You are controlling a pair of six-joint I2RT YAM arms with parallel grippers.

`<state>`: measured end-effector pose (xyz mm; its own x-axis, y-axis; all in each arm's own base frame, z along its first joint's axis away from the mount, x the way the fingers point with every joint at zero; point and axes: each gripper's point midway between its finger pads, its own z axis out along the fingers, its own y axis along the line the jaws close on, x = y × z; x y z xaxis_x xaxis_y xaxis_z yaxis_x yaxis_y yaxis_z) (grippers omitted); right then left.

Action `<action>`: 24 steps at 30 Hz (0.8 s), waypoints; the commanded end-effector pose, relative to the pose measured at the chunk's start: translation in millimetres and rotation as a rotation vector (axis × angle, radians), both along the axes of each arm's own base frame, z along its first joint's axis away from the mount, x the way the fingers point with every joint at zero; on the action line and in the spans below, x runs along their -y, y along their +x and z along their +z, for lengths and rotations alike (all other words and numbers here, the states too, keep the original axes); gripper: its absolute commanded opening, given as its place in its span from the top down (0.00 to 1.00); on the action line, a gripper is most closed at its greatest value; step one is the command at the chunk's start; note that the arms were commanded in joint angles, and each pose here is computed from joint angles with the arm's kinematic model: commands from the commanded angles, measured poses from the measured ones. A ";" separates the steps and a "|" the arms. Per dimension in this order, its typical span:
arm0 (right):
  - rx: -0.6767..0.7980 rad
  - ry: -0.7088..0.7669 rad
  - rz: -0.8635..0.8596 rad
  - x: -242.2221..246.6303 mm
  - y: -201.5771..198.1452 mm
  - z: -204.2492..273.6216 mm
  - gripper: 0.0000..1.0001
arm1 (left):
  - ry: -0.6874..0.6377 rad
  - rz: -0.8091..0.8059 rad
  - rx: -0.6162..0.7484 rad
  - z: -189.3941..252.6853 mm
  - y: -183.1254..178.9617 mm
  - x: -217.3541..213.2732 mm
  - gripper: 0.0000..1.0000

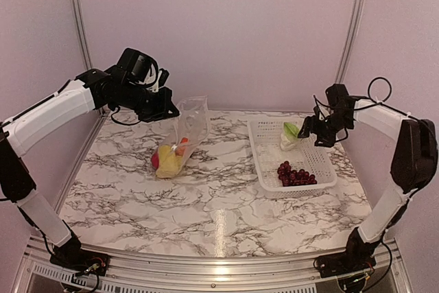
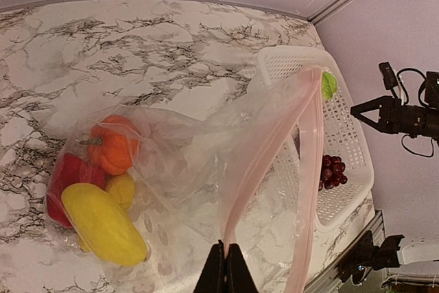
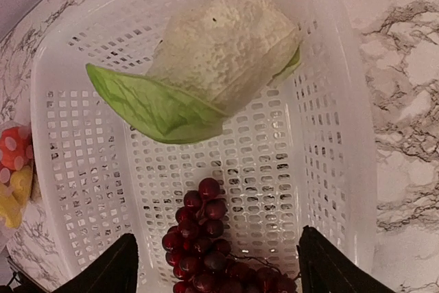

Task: Place the food in the zip-top bag and seal the zipper
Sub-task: Place the fake vegetable in the bin, then pick up the fake vegetable from the bin.

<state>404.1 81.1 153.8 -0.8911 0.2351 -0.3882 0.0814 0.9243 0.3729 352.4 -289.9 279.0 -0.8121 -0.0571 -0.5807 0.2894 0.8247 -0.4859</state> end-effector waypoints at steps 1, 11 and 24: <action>0.040 0.095 -0.050 -6.4 26.0 -7.7 0.20 | -0.004 0.004 0.008 2.5 0.5 -3.2 1.00; 0.026 0.111 -0.189 0.8 67.0 -18.4 0.16 | -0.007 0.004 0.011 4.8 -1.0 -4.0 1.00; 0.033 0.204 -0.274 -8.2 98.6 -48.2 0.17 | 0.023 0.010 0.015 3.1 -8.1 -13.7 1.00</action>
<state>486.1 92.3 109.7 -0.8118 0.4880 -0.3207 0.2717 0.8018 0.5323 350.0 -286.8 280.3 -0.8086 -0.0575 -0.5855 0.2898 0.8271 -0.4815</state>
